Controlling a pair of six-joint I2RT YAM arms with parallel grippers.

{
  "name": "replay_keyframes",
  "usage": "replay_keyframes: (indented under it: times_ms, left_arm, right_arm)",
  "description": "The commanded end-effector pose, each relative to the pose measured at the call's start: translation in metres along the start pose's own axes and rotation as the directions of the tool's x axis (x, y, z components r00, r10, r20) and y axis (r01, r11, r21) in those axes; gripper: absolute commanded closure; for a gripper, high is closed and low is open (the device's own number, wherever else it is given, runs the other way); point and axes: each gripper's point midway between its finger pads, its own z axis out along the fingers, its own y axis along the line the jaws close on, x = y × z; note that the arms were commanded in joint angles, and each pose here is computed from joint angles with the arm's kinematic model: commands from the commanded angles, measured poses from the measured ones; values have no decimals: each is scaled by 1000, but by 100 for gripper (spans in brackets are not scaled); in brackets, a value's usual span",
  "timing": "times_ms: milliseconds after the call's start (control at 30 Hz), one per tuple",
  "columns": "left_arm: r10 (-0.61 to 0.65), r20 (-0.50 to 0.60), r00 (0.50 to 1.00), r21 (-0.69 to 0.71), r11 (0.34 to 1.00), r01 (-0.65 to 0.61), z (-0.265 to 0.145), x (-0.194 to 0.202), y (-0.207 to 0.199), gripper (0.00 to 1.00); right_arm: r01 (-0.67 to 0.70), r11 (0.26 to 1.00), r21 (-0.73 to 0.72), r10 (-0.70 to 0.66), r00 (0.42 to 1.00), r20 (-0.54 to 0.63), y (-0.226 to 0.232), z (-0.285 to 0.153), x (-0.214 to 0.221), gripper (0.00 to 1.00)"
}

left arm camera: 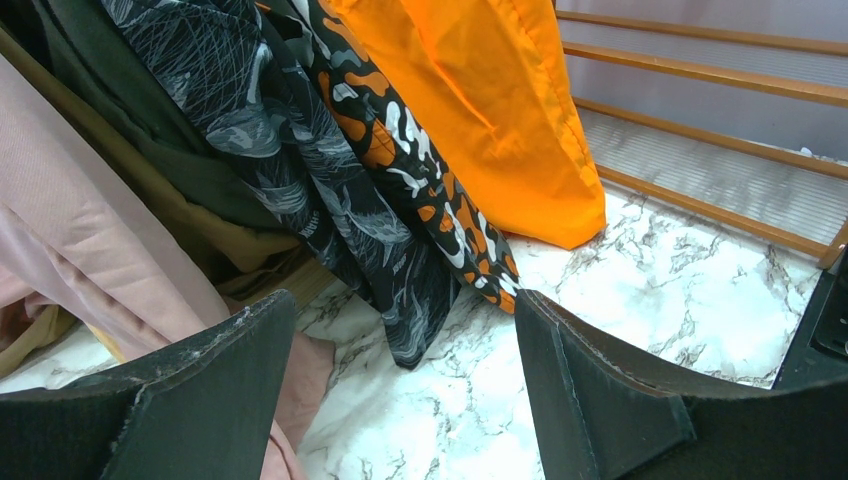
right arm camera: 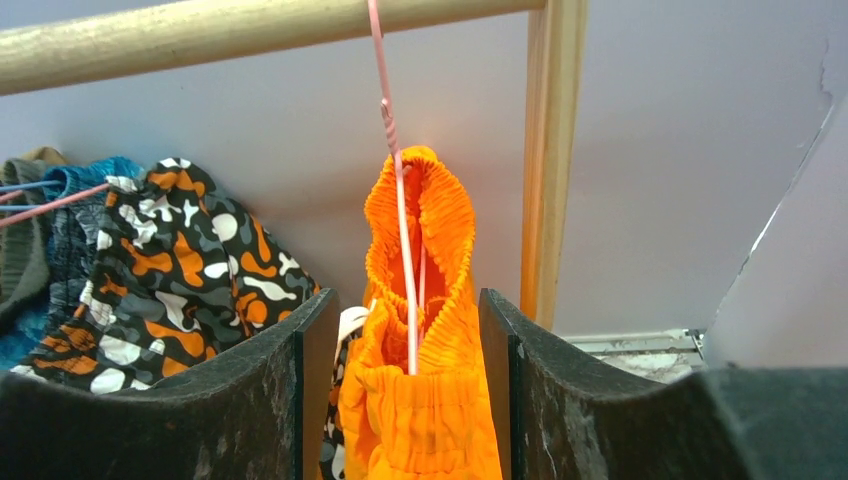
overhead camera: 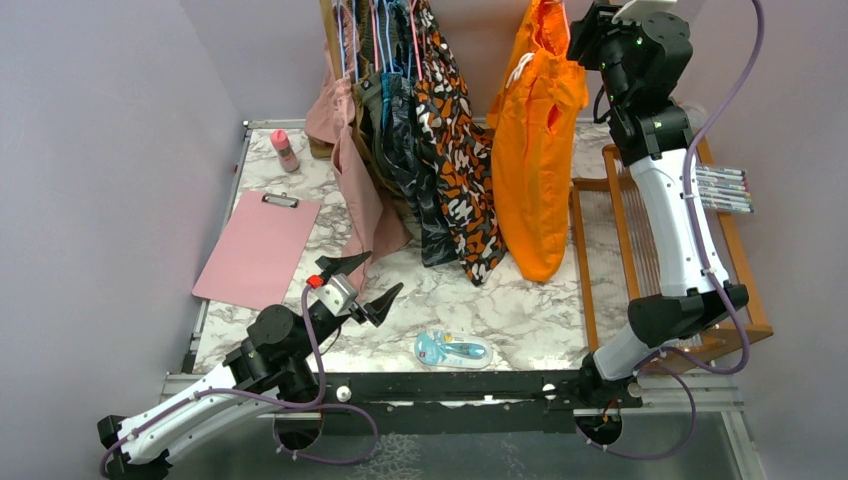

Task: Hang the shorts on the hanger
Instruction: Place the hanger at the clothesline.

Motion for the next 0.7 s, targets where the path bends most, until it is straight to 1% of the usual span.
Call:
replay_keyframes:
  times_ms: [0,167,467,667]
  left_arm:
    - [-11,17,1000,19,1000,11,0,-3,-4,17]
    - [-10,13,1000,17,1000,10,0,-2,-3,17]
    - [-7,5,1000,13,1000,7,2,0,-3,17]
    - [-6,2,1000,14,1000,6,2,1,-3,17]
  right_arm:
    - [-16,1000,6,16,1000,5,-3,-5,-9,44]
    - [-28,1000,-11,27,999,-25,3,8,4,43]
    - [22,999,48,-20,999,-32,-10,29,22,44]
    - [23,999,42,-20,998,-67,-10,36,39,46]
